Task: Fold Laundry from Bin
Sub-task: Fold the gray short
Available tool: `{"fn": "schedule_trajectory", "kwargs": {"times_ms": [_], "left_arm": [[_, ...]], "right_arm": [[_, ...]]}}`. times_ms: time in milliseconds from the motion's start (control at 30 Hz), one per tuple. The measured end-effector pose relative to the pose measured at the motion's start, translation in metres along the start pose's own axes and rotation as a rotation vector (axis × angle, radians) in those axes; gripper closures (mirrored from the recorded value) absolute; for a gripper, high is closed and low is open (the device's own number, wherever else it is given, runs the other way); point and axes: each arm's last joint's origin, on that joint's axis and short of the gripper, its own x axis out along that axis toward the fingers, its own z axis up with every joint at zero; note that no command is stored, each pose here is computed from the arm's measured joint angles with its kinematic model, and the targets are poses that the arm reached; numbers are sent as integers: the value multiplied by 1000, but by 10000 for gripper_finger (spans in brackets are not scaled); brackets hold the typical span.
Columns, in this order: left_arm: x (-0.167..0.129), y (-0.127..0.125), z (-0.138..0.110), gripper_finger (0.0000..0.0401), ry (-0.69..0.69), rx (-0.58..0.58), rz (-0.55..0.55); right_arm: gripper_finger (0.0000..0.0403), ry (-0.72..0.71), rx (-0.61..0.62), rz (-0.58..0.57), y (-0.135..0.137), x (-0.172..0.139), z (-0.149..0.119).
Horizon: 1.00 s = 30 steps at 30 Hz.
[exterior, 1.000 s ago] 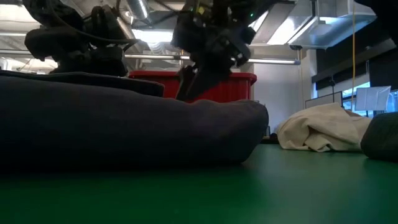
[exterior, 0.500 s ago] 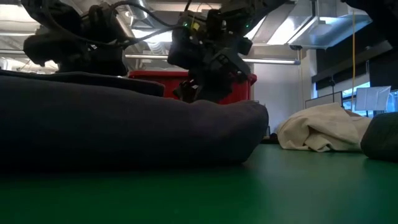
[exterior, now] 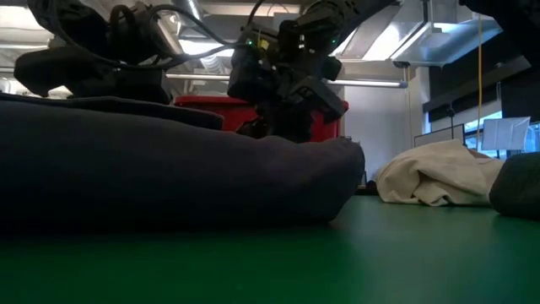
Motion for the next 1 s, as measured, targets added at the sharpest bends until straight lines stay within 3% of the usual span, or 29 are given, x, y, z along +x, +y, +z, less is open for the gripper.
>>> {"fn": "schedule_trajectory", "kwargs": {"times_ms": [100,200,500,700,1000], "left_arm": [[1,-4,-2,378,18,10,-34],[2,-8,-3,392,25,2,-33],[0,-21,-6,399,36,-31,-58],[-9,-33,-8,399,16,-36,-89],[-12,-43,-13,400,39,-75,-105]], "right_arm": [[348,5,-1,8,1,0,-1],[390,-15,2,53,3,-3,1],[394,-52,50,11,11,-33,14],[397,-72,98,-76,17,-53,22],[398,-85,179,-181,13,-57,25]]}}
